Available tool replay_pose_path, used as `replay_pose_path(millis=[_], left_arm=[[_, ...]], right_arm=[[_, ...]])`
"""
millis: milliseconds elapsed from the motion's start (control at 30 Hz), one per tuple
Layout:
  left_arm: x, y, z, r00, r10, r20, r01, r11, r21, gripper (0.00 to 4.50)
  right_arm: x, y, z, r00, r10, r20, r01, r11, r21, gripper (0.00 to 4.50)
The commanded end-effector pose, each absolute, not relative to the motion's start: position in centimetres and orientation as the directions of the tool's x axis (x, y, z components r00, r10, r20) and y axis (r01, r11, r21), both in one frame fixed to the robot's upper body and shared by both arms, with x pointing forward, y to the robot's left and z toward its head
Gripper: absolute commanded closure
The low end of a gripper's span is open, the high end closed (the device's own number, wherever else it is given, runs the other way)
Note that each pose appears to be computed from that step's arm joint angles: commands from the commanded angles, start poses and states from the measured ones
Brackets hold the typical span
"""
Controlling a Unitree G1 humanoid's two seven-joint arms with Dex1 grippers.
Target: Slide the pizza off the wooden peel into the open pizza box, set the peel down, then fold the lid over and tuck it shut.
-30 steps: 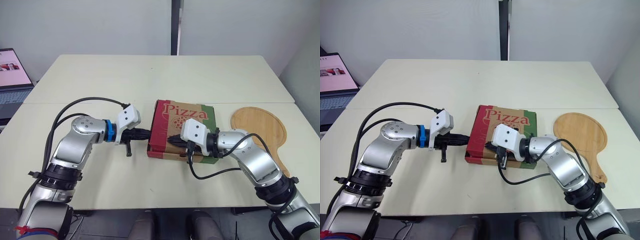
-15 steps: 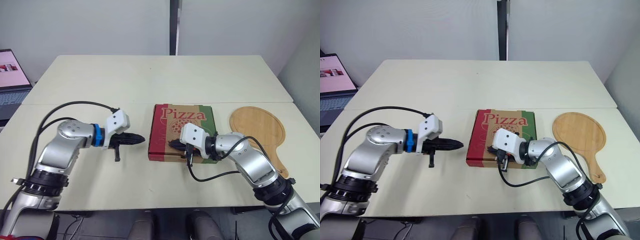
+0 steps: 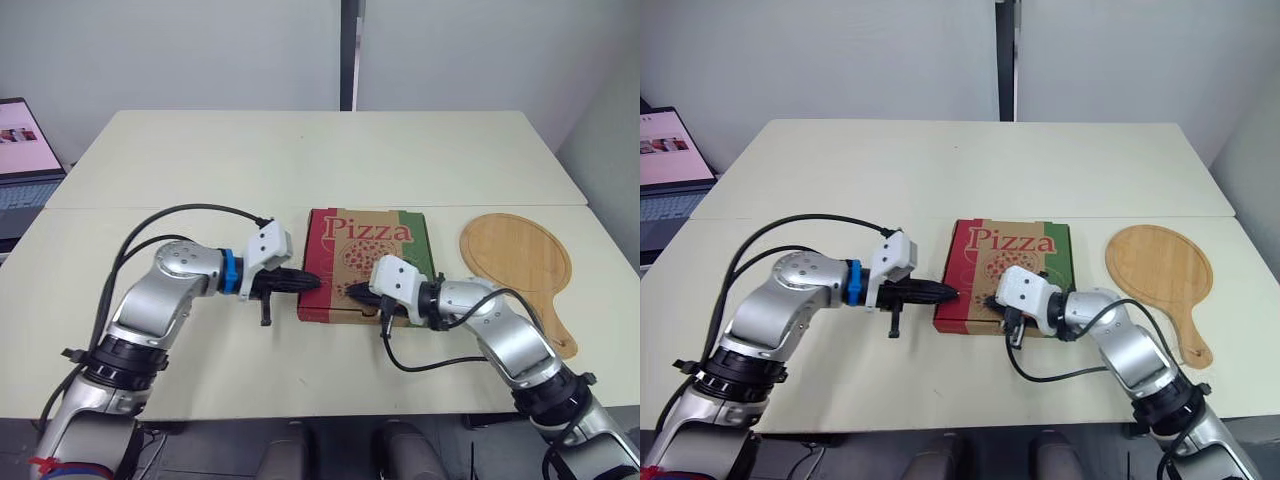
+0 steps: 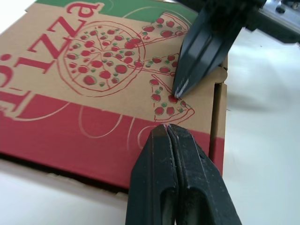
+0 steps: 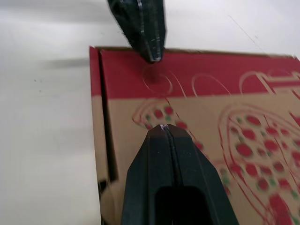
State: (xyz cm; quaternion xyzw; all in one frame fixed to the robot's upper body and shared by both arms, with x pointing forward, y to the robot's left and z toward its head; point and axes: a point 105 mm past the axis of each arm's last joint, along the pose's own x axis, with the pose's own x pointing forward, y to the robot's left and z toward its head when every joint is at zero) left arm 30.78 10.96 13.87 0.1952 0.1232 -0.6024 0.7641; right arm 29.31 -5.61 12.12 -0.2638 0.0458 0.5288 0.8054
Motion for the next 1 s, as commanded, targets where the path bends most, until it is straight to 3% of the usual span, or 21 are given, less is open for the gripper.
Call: replay_pose_path(millis=[33, 267, 500, 667, 767, 900, 1000], left_arm=[[30.9, 10.2, 13.2, 0.243, -0.862, -0.445, 0.968, 0.19, 0.161, 4.5], [31.1, 10.8, 11.5, 0.247, -0.833, -0.495, 0.969, 0.209, 0.132, 4.5], [31.7, 11.6, 15.2, 0.325, -0.886, -0.331, 0.944, 0.283, 0.169, 4.5], [31.8, 17.0, 16.2, 0.503, -0.803, -0.32, 0.864, 0.461, 0.202, 4.5], [31.3, 21.1, 15.3, 0.616, -0.697, -0.367, 0.788, 0.556, 0.265, 4.5], [28.4, 26.3, 13.0, 0.706, -0.549, -0.447, 0.694, 0.661, 0.286, 4.5], [26.1, 27.8, 11.6, 0.727, -0.507, -0.464, 0.655, 0.715, 0.244, 4.5]], right_arm=[[29.3, -6.9, 11.4, 0.468, 0.81, -0.353, -0.878, 0.381, -0.29, 4.47], [29.4, -6.9, 10.0, 0.458, 0.819, -0.347, -0.884, 0.379, -0.272, 4.47], [29.6, -8.3, 15.7, 0.542, 0.825, -0.163, -0.805, 0.453, -0.384, 4.47], [29.7, -13.5, 18.7, 0.683, 0.724, -0.099, -0.673, 0.57, -0.471, 4.47], [29.2, -17.1, 19.5, 0.743, 0.664, -0.086, -0.618, 0.632, -0.468, 4.47], [27.4, -24.2, 17.8, 0.811, 0.54, -0.225, -0.578, 0.682, -0.448, 4.47], [25.4, -28.3, 16.1, 0.819, 0.458, -0.346, -0.573, 0.69, -0.442, 4.47]])
